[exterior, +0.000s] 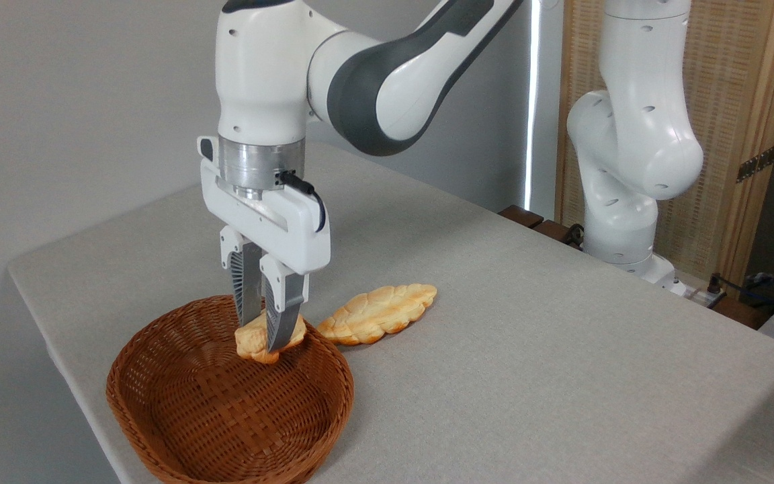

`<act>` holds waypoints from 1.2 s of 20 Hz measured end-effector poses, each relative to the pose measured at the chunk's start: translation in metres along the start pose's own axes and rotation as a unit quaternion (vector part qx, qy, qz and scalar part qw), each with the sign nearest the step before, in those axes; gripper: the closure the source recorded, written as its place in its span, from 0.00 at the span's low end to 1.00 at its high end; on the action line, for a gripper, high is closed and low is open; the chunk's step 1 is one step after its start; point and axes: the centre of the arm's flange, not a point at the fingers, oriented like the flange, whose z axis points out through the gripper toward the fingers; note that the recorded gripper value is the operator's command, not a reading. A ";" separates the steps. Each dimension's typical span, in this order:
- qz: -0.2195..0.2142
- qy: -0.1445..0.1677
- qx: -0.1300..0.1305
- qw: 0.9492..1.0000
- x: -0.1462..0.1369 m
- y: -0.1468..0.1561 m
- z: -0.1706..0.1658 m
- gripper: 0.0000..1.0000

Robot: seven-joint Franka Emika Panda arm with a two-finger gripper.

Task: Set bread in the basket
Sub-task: 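Carry the bread roll over the wicker basket and lower it inside, then open the gripper to release the roll into the basket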

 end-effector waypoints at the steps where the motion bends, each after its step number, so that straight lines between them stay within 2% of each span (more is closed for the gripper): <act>1: 0.000 0.000 0.001 1.000 0.001 0.000 0.002 0.00; 17: 0.002 -0.001 0.000 1.000 0.002 0.001 0.004 0.00; 24: -0.007 0.007 0.006 1.000 -0.001 -0.008 -0.008 0.00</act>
